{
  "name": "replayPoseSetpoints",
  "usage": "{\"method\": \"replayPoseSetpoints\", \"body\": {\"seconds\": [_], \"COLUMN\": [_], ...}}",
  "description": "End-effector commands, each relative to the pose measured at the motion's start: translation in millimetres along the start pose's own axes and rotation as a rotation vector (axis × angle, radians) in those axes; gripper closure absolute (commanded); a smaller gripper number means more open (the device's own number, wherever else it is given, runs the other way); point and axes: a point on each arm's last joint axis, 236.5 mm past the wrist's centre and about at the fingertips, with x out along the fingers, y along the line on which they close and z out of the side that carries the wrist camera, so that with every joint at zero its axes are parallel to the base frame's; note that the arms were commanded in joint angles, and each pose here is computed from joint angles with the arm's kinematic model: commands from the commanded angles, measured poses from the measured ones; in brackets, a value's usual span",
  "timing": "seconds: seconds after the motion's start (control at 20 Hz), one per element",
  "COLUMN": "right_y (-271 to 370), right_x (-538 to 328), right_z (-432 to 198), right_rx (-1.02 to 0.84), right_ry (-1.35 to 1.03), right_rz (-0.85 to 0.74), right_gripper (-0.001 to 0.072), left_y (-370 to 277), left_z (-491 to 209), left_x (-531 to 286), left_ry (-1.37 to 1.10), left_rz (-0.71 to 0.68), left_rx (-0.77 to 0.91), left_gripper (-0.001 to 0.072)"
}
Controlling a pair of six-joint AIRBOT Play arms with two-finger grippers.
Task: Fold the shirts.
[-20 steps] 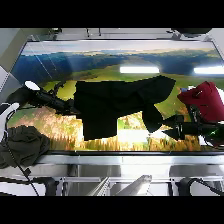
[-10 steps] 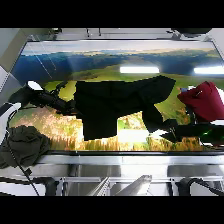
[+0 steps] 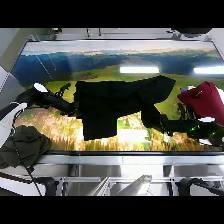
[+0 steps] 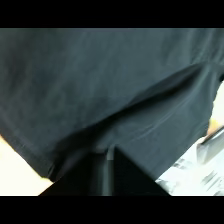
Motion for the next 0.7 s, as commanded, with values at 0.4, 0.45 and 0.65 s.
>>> {"method": "replayPoseSetpoints", "body": {"seconds": [0.4, 0.45, 0.65], "right_y": [303, 329, 401], "right_x": [-258, -306, -440], "right_z": [39, 33, -23], "right_rx": [-0.51, -0.606, -0.909], "right_ry": [-0.501, -0.619, -1.03], "right_rz": [0.803, 0.828, 0.738], "right_gripper": [0.0694, 0.0694, 0.0694], "left_y": [-207, -234, -326], "left_z": [46, 39, -46], "left_x": [-235, -285, -484], "left_ry": [-0.542, -0.676, -1.297], "left_rz": [-0.232, -0.21, 0.06], "left_rx": [0.457, 0.532, 0.765], "left_gripper": [0.0696, 0.0696, 0.069]}}
